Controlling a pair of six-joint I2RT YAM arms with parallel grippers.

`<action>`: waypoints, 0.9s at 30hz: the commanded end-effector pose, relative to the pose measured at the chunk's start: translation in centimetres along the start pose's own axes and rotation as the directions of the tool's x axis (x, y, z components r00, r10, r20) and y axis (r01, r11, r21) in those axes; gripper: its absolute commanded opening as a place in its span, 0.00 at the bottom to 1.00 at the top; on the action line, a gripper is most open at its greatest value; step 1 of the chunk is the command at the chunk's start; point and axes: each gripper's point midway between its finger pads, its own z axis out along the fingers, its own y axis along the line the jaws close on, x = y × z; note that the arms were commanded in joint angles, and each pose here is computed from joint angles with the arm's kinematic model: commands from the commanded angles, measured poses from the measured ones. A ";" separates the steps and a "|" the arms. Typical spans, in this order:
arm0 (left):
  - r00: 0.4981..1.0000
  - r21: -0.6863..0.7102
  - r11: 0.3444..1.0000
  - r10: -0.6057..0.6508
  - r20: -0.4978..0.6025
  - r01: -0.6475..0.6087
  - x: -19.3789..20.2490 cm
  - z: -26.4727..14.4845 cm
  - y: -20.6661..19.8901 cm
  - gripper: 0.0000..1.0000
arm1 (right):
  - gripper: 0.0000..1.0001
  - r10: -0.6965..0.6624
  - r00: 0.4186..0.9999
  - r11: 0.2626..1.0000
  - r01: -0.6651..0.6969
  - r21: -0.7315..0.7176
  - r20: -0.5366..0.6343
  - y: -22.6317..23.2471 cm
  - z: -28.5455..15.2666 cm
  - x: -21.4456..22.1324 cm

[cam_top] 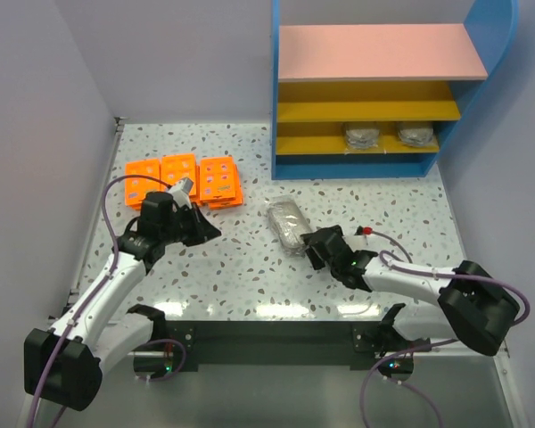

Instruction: Place and organize the cleaning sponges onto the shelf

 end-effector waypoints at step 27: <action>0.998 -0.015 1.000 0.025 0.051 -0.025 -0.7 -1.6 -0.5 0.00 | 0.00 -0.087 0.967 0.990 0.056 -0.132 -0.239 1.9 -2.0 -0.4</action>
